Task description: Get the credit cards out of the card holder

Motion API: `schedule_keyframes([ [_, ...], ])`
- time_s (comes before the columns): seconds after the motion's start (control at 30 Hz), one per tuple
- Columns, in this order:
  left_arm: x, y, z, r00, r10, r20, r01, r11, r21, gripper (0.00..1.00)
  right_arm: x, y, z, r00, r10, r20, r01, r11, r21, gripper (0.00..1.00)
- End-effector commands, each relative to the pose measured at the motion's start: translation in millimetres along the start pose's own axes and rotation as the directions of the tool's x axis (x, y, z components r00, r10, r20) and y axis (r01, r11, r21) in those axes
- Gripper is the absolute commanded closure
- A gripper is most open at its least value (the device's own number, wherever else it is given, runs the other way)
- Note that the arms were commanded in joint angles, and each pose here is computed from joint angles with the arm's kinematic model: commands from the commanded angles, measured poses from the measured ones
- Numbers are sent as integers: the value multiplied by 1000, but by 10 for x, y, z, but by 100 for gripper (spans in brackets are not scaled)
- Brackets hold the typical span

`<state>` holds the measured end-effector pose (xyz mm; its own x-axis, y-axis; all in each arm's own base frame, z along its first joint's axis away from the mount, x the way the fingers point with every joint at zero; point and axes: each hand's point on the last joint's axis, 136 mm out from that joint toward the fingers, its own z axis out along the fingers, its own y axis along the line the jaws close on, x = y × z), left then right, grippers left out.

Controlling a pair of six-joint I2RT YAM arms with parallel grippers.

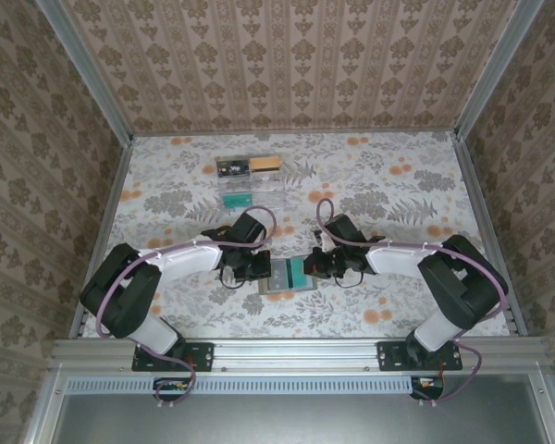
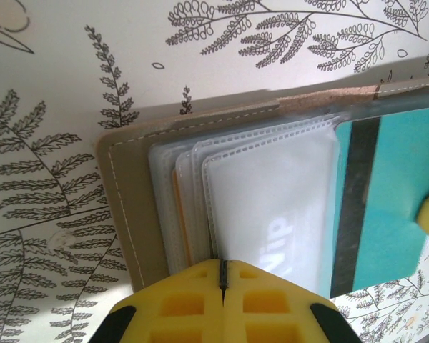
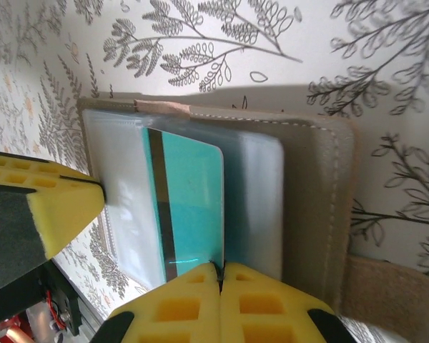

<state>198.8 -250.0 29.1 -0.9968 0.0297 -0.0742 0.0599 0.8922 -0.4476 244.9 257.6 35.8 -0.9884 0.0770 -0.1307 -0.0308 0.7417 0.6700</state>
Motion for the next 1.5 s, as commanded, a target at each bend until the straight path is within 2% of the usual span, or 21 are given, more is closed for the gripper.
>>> schedule_keyframes([
  [0.0, 138, 325, 25, 999, -23, -39, 18, 993, -119, 100, 47, -148, -122, 1000, 1, 7, -1, 998, 60, 100],
  [0.07, 93, 247, -27, 1000, -13, -16, 11, 996, -88, 100, 29, -121, -186, 1000, -6, 18, 5, 999, 52, 100],
  [0.17, 25, 144, -119, 1000, 3, 18, -2, 999, -51, 90, -4, -86, -279, 999, -15, 40, 13, 999, 46, 100],
  [0.4, -207, -60, -451, 990, 4, 141, -6, 1000, 13, 54, -84, 42, -428, 997, -32, 74, 30, 999, 22, 100],
  [0.6, -405, -132, -739, 962, -47, 268, 26, 996, 82, 36, -248, 326, -695, 985, -81, 151, 84, 996, -19, 100],
  [0.7, -490, -197, -964, 942, -44, 334, 1, 991, 130, 29, -339, 439, -824, 977, -102, 187, 108, 994, -23, 100],
  [0.9, -649, -364, -1353, 912, -108, 395, -23, 950, 313, 27, -554, 722, -1046, 958, -126, 258, 153, 984, -87, 100],
  [1.13, -829, -788, -1646, 903, -177, 392, -95, 807, 583, 44, -807, 1135, -1265, 936, -126, 328, 214, 945, -248, 100],
  [1.33, -867, -1011, -1676, 927, -159, 341, -121, 733, 670, 56, -931, 1402, -1332, 932, -113, 344, 250, 889, -384, 100],
  [1.47, -900, -1081, -1684, 931, -154, 330, -129, 708, 695, 59, -958, 1463, -1305, 937, -107, 333, 250, 871, -423, 100],
])
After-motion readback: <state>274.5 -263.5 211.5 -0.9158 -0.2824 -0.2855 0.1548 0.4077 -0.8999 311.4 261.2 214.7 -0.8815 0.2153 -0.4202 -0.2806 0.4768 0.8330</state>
